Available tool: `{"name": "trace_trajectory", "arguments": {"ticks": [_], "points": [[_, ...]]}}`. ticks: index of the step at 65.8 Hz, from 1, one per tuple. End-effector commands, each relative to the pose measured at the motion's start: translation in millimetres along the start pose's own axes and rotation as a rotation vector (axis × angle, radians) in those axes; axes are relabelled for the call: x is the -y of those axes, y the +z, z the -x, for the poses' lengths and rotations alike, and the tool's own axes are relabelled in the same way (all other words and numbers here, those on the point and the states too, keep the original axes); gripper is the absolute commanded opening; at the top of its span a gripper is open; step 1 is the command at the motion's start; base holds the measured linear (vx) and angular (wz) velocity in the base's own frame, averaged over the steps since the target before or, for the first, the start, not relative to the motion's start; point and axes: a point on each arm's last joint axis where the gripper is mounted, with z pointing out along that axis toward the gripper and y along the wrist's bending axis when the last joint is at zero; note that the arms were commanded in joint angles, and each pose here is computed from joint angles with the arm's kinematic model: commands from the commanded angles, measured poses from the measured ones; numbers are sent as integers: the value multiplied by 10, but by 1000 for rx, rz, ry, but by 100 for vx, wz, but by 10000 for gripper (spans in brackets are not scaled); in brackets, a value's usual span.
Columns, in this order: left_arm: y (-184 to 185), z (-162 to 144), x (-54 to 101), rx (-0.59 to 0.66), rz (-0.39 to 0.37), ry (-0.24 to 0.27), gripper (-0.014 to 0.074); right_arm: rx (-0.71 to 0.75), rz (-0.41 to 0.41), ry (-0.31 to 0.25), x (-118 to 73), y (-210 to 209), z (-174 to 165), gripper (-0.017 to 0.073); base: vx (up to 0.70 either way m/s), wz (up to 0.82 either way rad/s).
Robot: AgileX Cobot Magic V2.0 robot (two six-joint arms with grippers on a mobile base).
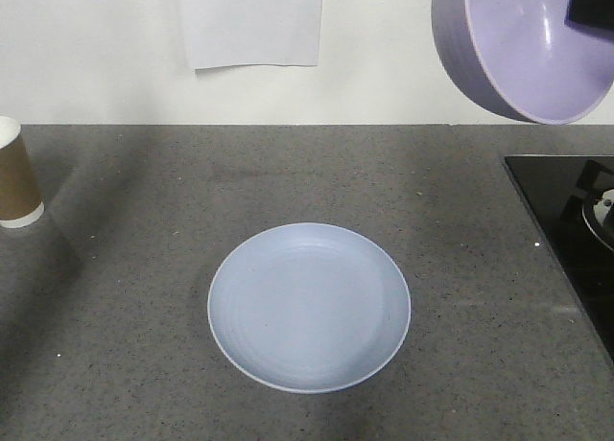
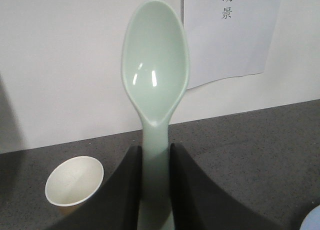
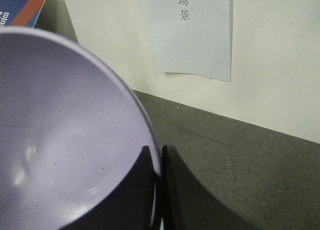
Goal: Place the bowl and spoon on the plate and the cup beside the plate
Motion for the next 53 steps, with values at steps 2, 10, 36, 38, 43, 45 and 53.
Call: {"name": "trace_trajectory", "arguments": {"ticks": [2,10,36,38,43,45,53], "points": [[-98,160,6,117,-3,-4,-6,100,2,-12,-99,-90,149,-6,0,0],[-98,160,6,117,-3,-4,-6,100,2,-12,-99,-90,149,-6,0,0],[-98,160,6,117,-3,-4,-6,100,2,-12,-99,-90,149,-6,0,0],[-98,160,6,117,-3,-4,-6,100,2,-12,-99,-90,149,-6,0,0],[-98,160,6,117,-3,-4,-6,100,2,-12,-99,-90,149,-6,0,0],[-98,160,6,117,-3,-4,-6,100,2,-12,-99,-90,149,-6,0,0],[-98,160,6,117,-3,-4,-6,100,2,-12,-99,-90,149,-6,0,0]]}}
